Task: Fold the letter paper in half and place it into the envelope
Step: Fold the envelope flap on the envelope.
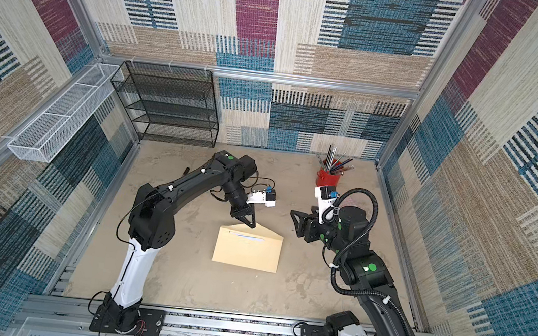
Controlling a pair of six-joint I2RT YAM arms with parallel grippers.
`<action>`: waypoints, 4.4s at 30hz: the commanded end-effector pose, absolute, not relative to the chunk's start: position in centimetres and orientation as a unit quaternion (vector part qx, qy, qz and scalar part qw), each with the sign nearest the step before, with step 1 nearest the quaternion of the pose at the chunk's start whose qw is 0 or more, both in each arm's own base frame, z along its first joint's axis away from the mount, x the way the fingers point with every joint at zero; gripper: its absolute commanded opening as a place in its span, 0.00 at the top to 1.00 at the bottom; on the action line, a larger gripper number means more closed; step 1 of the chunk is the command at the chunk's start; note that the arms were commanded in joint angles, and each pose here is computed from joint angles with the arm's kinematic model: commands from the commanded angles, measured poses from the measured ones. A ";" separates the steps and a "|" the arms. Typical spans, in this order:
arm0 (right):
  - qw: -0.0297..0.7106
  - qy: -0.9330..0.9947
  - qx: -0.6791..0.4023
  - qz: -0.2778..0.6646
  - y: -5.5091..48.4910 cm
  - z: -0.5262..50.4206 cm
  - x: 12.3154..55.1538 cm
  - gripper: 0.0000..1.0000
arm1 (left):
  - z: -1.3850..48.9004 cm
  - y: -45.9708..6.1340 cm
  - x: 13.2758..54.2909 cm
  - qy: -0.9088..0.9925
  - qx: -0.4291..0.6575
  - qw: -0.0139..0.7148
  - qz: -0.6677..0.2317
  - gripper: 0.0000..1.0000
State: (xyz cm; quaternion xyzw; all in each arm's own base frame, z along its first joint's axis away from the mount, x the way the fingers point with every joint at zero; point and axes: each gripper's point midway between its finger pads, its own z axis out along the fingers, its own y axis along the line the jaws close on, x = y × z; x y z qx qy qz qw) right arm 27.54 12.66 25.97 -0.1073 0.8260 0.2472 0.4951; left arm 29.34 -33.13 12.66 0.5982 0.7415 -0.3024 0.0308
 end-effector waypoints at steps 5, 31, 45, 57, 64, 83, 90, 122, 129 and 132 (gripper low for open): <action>0.482 0.818 -0.039 0.310 11.0 23.8 28.6 0.22 | 10.9 -33.9 33.2 0.755 0.594 0.154 -0.230 1.00; 0.346 0.860 0.019 0.374 14.9 13.8 25.7 0.34 | 9.6 -36.9 34.9 0.663 0.598 0.434 -0.118 1.00; 0.321 0.868 0.046 0.376 16.2 9.9 28.6 0.36 | 7.5 -37.6 33.8 0.663 0.616 0.405 -0.130 1.00; 0.297 0.882 0.113 0.349 14.5 5.1 27.6 0.37 | 7.2 -38.5 32.8 0.662 0.621 0.393 -0.145 1.00; 0.280 0.883 0.135 0.352 14.4 3.2 27.0 0.37 | 7.1 -38.9 31.2 0.667 0.620 0.370 -0.182 0.97; 0.308 0.875 0.150 0.342 13.5 4.6 27.4 0.37 | 6.1 -38.6 28.1 0.689 0.603 0.325 -0.239 0.68; 0.310 0.873 0.156 0.342 13.5 4.5 27.5 0.37 | 7.7 -39.2 26.8 0.684 0.583 0.331 -0.286 0.68; 0.323 0.868 0.163 0.340 13.2 5.4 28.0 0.37 | 12.3 -40.0 22.7 0.666 0.511 0.381 -0.387 0.68; 0.333 0.866 0.157 0.339 13.1 6.0 28.2 0.37 | 13.8 -34.7 31.0 0.778 0.359 0.464 -0.225 0.57; 0.334 0.867 0.154 0.337 13.1 6.1 28.2 0.37 | 11.2 -32.8 33.7 0.827 0.310 0.437 -0.172 0.57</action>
